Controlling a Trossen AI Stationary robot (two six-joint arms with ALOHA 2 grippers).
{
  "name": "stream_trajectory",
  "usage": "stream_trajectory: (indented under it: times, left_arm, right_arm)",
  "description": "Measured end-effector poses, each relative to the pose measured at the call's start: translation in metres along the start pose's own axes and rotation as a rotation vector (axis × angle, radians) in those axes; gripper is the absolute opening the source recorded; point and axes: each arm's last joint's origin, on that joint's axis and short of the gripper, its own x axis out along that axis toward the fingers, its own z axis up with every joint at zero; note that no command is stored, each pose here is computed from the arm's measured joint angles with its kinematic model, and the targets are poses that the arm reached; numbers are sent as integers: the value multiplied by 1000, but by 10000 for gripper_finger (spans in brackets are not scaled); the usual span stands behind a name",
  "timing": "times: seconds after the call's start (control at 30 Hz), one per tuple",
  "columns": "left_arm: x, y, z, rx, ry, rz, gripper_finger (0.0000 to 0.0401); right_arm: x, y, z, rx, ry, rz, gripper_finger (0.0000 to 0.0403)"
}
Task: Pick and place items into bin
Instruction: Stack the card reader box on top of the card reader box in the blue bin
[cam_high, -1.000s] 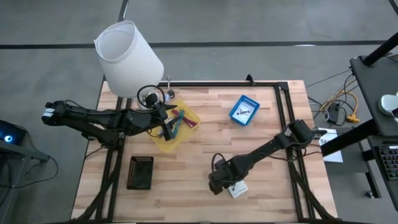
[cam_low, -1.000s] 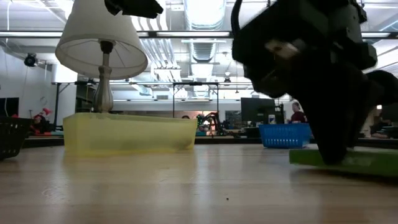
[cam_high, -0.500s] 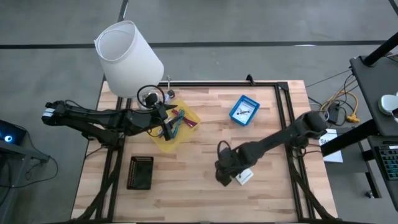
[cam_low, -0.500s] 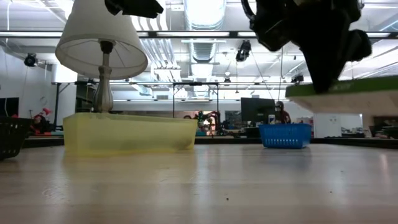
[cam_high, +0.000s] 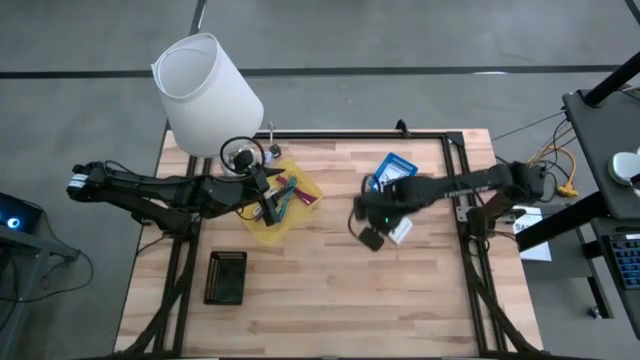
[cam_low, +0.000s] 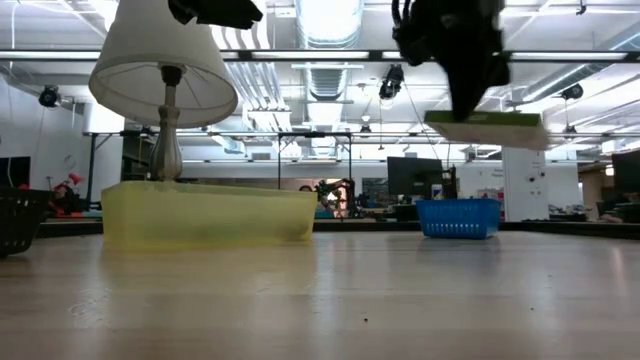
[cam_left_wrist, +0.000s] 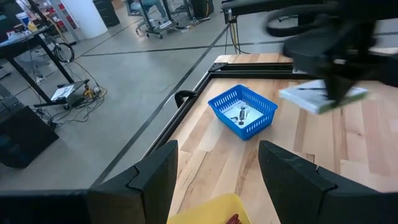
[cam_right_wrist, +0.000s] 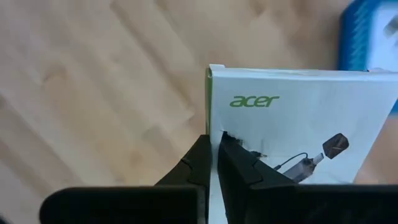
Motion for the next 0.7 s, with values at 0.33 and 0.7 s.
stream_trajectory:
  times: [0.33,0.7]
  left_arm:
    - [-8,7,5,-26,-32,8,207]
    - [-23,18,11,-118,-82,6,207]
  right_arm:
    - [-3,-74,49,-317,-17,-35,8]
    - [-4,-128,66,-1234,49,-70,8]
